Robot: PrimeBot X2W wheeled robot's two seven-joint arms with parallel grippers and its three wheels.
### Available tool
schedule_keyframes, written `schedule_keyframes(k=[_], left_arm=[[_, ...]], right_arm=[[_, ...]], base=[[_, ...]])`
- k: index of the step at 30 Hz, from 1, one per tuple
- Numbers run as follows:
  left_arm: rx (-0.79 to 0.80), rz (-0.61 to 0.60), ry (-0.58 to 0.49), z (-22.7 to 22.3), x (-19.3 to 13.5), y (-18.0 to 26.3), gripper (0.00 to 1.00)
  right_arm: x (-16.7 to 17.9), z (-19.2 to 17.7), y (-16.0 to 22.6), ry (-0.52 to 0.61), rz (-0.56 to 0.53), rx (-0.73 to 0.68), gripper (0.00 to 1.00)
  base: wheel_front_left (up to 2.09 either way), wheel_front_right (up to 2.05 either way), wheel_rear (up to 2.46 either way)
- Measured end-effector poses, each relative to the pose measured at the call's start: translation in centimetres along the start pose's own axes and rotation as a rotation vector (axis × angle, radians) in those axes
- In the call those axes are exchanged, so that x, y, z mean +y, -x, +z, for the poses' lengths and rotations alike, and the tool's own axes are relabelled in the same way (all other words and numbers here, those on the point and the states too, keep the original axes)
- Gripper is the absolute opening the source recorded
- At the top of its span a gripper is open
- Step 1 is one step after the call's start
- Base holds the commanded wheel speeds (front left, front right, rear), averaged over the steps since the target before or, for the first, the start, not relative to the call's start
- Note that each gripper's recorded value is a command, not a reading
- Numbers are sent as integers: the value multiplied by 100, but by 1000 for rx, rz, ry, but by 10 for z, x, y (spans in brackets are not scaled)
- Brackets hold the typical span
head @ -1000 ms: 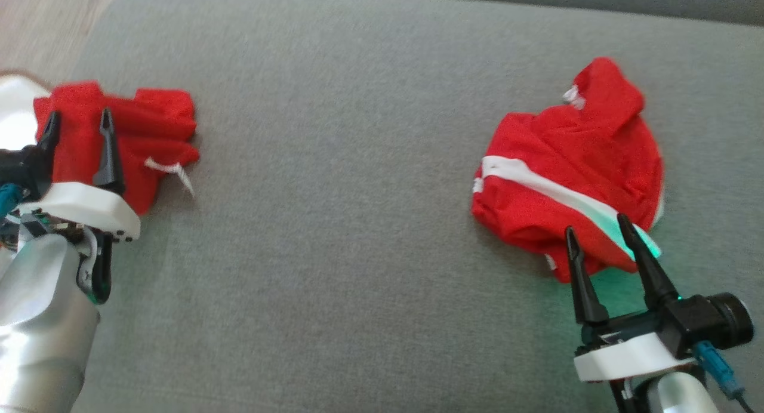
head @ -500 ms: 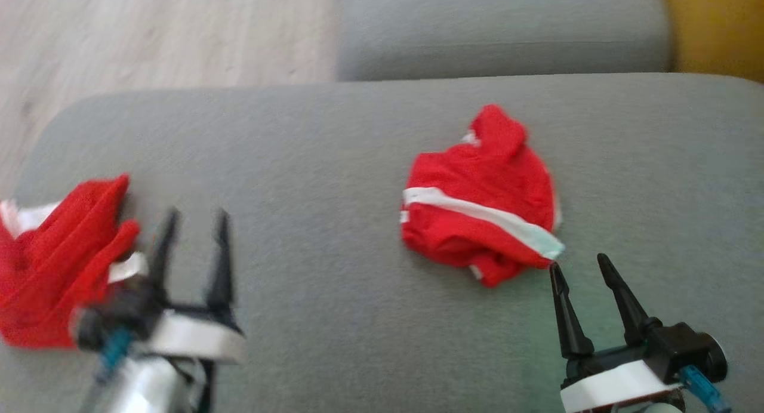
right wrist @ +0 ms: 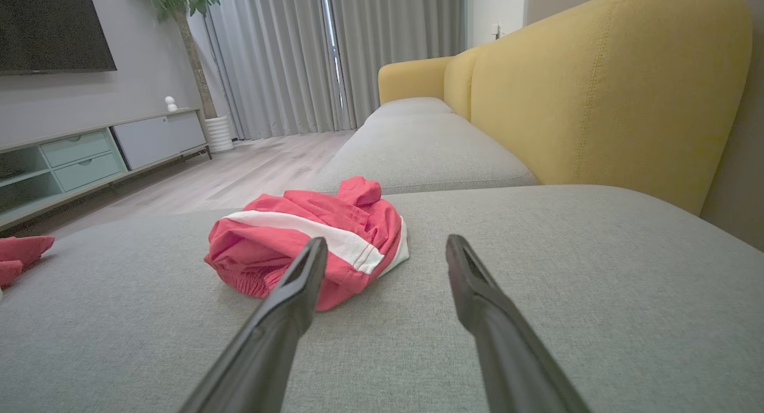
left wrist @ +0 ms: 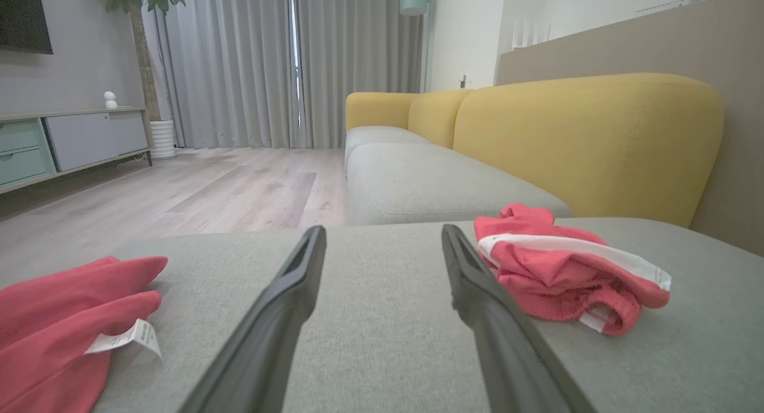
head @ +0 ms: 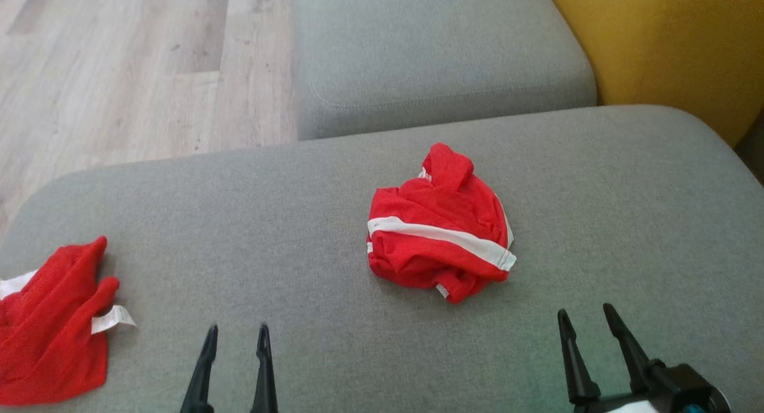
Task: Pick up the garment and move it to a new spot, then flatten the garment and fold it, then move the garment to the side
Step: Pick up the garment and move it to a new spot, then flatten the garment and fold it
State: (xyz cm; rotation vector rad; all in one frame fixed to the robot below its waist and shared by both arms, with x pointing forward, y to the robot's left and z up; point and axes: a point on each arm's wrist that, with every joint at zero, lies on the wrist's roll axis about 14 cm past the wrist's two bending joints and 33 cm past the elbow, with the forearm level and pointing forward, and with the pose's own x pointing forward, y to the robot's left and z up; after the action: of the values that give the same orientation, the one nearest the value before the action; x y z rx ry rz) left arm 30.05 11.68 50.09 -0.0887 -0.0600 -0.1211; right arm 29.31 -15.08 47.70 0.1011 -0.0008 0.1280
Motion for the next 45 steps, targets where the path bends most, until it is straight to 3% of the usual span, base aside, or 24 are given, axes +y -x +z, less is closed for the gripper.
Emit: schedule_keyframes(k=[10, 33, 40, 45], left_arm=[[19, 60, -12, -7, 11, 11, 100], [53, 72, 18, -15, 13, 9, 100], [96, 33, 40, -27, 4, -6, 100], [104, -1, 66, -29, -5, -26, 100]], right_arm=[[8, 3, -2, 3, 28, -10, 100], [17, -9, -12, -37, 56, 36, 100], [43, -17, -45, -20, 159, 72, 100], [30, -29, -77, -15, 156, 116, 100]], base=[[0, 0, 0], [0, 0, 0], [0, 0, 0], [0, 0, 0]])
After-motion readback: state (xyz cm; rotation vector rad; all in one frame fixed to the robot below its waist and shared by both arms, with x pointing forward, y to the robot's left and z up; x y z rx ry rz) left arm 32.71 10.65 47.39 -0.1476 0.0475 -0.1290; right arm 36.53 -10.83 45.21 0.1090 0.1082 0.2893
